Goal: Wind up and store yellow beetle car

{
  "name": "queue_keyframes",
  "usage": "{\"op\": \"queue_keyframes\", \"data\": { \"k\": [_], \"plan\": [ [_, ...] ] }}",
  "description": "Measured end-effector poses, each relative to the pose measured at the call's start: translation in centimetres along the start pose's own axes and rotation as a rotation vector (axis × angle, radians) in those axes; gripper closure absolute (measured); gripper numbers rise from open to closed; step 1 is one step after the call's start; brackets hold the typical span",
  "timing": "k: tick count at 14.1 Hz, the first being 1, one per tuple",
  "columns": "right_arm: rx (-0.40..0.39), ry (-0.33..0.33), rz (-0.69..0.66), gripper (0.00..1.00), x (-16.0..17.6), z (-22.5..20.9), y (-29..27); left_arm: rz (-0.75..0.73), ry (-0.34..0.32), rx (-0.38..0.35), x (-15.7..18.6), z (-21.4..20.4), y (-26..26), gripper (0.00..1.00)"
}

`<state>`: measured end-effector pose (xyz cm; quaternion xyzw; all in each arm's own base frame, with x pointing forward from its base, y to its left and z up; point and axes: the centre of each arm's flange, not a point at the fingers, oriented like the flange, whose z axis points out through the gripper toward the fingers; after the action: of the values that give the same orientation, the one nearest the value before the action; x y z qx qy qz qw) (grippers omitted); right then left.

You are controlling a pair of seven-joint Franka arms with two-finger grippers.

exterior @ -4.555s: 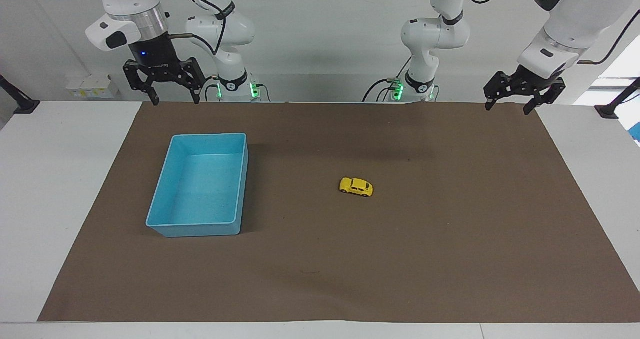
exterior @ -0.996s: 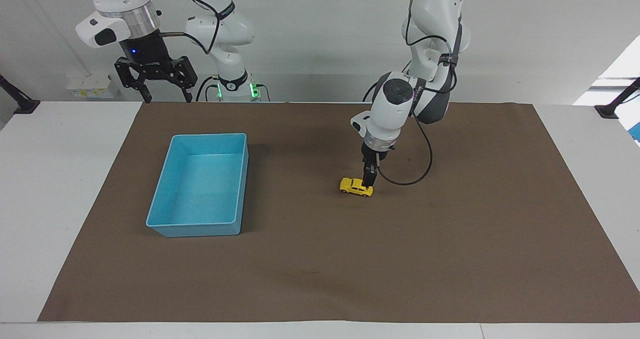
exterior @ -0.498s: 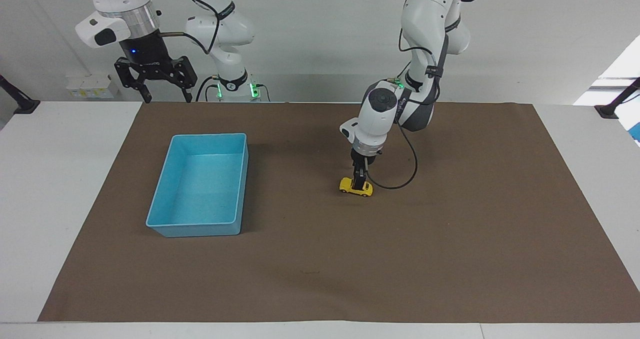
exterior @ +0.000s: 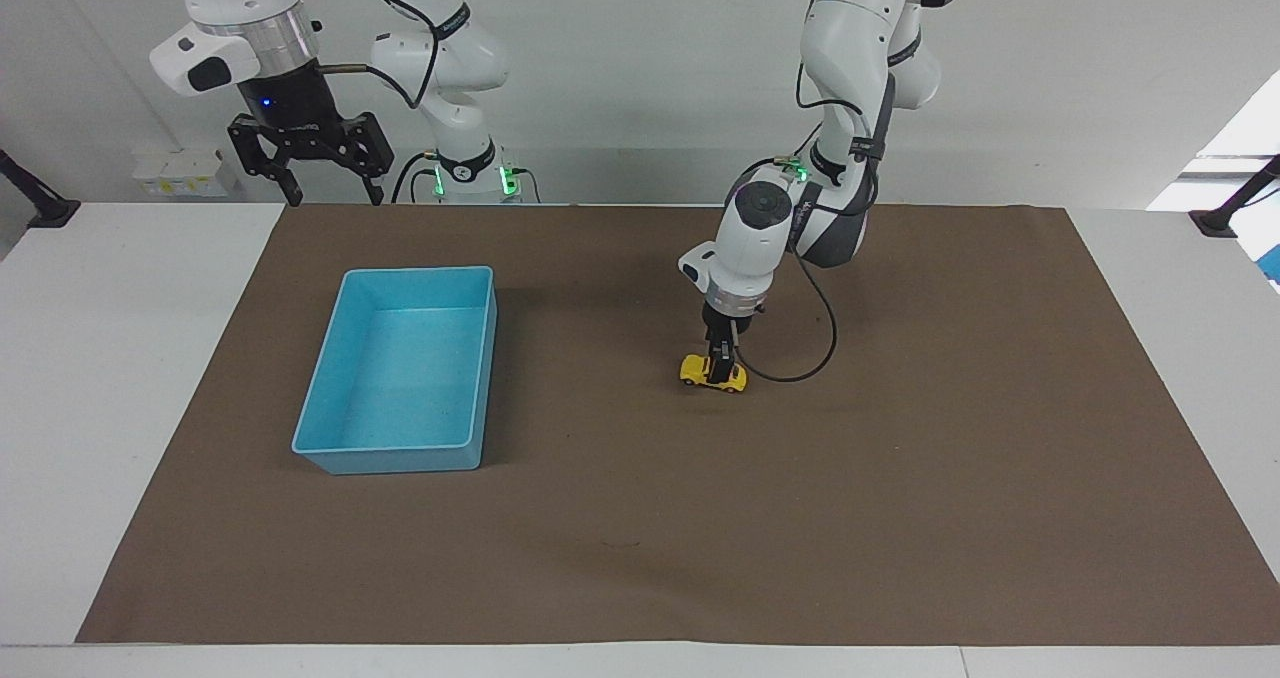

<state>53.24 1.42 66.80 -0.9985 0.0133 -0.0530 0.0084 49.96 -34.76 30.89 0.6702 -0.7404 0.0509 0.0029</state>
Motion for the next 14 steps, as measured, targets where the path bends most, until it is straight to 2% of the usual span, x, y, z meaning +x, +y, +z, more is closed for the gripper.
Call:
{"op": "queue_keyframes", "data": {
  "k": [2,3,10,14],
  "plan": [
    [0.0,0.0,0.0,0.0,0.0,0.0,0.0,-0.036,-0.01,0.01,0.1,-0.2,0.0,0.51],
    [0.0,0.0,0.001,0.0,0.0,0.0,0.0,-0.056,-0.012,0.007,0.1,-0.3,0.0,0.53],
    [-0.001,0.0,0.019,0.0,0.0,0.0,1.1,-0.106,-0.017,0.005,-0.4,-0.3,0.0,0.53],
    [-0.001,0.0,0.02,0.0,0.0,0.0,1.1,-0.137,-0.032,-0.01,-2.2,-0.4,-0.5,0.53]
  ]
}}
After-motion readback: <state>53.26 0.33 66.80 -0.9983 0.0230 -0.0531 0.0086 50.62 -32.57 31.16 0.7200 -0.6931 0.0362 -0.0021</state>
